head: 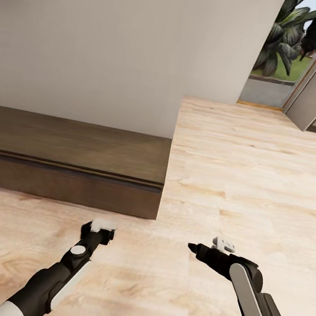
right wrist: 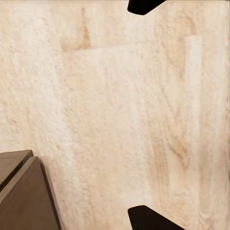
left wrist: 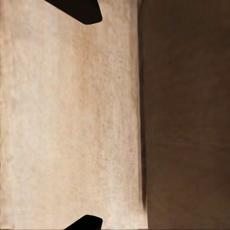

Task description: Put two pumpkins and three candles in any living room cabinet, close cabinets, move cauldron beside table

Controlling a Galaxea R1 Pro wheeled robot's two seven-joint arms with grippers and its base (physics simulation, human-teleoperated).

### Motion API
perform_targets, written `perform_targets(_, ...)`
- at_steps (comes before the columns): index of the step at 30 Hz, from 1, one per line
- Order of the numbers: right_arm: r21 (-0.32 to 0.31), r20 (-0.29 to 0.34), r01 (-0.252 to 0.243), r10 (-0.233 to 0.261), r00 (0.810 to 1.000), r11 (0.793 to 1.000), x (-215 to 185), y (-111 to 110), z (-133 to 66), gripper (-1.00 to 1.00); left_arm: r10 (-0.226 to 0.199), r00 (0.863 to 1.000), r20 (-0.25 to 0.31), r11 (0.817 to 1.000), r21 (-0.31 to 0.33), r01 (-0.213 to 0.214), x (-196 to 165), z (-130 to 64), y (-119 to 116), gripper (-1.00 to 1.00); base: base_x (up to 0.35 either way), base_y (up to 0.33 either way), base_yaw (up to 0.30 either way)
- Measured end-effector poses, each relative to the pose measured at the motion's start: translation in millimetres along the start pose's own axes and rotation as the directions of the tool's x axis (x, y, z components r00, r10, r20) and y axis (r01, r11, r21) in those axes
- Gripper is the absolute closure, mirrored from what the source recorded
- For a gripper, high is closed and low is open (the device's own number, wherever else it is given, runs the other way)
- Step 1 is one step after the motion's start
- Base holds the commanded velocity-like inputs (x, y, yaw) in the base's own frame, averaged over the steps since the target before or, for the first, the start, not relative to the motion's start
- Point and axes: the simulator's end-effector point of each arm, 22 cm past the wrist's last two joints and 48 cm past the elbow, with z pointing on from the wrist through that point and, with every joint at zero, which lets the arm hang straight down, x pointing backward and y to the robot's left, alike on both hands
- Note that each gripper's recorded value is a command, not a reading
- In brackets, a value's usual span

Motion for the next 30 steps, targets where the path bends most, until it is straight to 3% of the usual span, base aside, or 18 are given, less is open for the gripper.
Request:
perform_targets(3,0.003,-0.007,0.008,-0.008,1.0,1.0,0.7,-1.3,-1.2,-1.0,0.027,0.988,-0.149,1.0,0.009,-0.026,10.8,-19.8,15.3,-1.0,-0.064,0.0,0.0)
perform_targets(5,0.004,-0.015,0.015,-0.015,1.0,1.0,2.0,-1.6,-2.1,-1.0,0.01,0.969,-0.247,0.999,0.038,-0.001,20.1,-38.9,15.7,-1.0,-0.019,0.0,0.0)
perform_targets(7,0.014,-0.017,0.024,-0.024,1.0,1.0,2.4,-4.2,-2.7,-1.0,-0.023,0.94,-0.341,0.996,0.073,0.051,31.6,-56.9,12.6,-1.0,-0.007,0.0,0.0)
perform_targets(11,0.034,-0.012,0.026,-0.026,1.0,0.999,3.1,-10.1,-2.5,-1.0,-0.057,0.911,-0.408,0.988,0.106,0.109,43.0,-71.8,2.3,-1.0,-0.002,0.0,0.0)
perform_targets(12,0.044,-0.005,0.023,-0.023,1.0,0.999,3.2,-13.5,-0.9,-1.0,-0.06,0.906,-0.419,0.988,0.106,0.114,46.8,-73.4,2.0,-1.0,0.0,0.0,0.0)
perform_targets(16,0.101,0.013,0.01,-0.012,1.0,0.995,8.0,-33.3,7.8,-1.0,-0.069,0.865,-0.498,0.991,0.063,0.115,85.2,-73.4,12.9,-1.0,0.0,0.0,0.0)
perform_targets(23,0.159,-0.002,0.033,-0.033,0.999,0.987,24.1,-48.2,15.9,-1.0,-0.101,0.848,-0.52,0.992,0.015,0.127,99.9,-74.4,28.8,-1.0,0.0,0.0,0.0)
perform_targets(30,0.195,-0.01,0.085,-0.084,0.996,0.977,36.0,-51.7,19.2,-1.0,-0.124,0.862,-0.492,0.991,-0.014,0.135,93.9,-74.4,40.7,-1.0,0.0,0.0,0.0)
